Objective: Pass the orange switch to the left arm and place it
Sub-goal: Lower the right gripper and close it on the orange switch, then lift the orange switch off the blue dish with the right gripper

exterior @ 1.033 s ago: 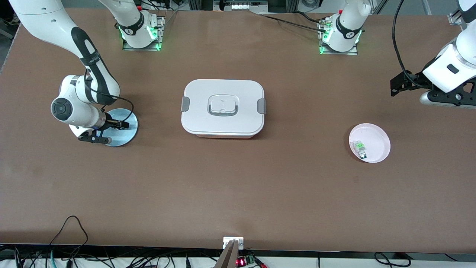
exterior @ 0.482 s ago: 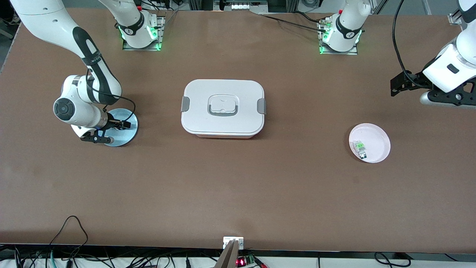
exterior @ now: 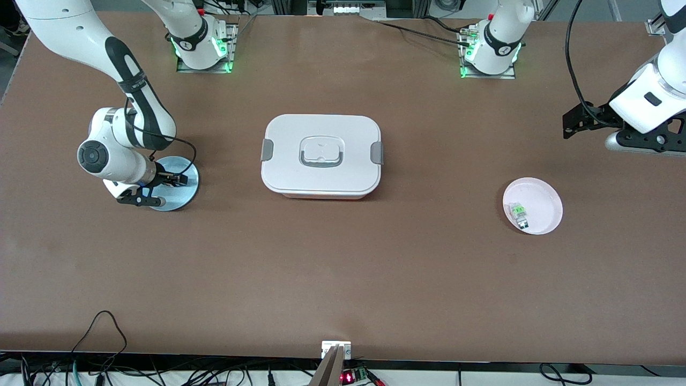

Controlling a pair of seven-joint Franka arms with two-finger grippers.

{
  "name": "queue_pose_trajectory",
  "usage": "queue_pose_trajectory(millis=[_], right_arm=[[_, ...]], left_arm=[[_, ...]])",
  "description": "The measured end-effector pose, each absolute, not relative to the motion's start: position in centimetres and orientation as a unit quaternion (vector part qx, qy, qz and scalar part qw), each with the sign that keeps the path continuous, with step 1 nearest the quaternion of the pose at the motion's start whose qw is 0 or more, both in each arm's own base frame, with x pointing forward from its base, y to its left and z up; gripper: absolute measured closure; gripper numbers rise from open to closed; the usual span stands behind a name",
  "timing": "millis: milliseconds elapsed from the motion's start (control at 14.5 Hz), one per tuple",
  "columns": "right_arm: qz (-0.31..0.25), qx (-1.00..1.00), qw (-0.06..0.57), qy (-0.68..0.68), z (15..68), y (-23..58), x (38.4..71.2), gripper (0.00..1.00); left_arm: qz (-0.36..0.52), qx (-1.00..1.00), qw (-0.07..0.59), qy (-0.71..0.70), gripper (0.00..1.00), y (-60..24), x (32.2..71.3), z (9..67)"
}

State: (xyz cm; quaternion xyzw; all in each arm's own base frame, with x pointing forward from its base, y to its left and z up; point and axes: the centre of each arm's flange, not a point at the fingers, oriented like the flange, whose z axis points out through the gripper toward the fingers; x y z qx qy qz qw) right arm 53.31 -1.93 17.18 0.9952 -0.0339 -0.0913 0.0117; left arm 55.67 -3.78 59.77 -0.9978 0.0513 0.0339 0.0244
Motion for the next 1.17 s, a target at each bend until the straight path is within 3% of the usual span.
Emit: queue_pose_trajectory(millis=[482,757,1170], right_arm=[[-0.081,0.997,0.007,0.007,18.4,-1.5,54.1,0.26],[-0.093,0.995,0.006,0.027,26.0,-0.9,57.1,0.26],[-0.037,0.99,0.005,0.134,36.4,-1.0,60.5,0.26]], left_arm=[[0.034,-0.998,0.024,0.051,0.0,-3.7,55.7,59.8],[0.034,-0.998,0.024,0.051,0.0,-3.7,55.7,59.8],[0.034,-0.998,0.024,0.051,0.0,-3.7,55.7,59.7]])
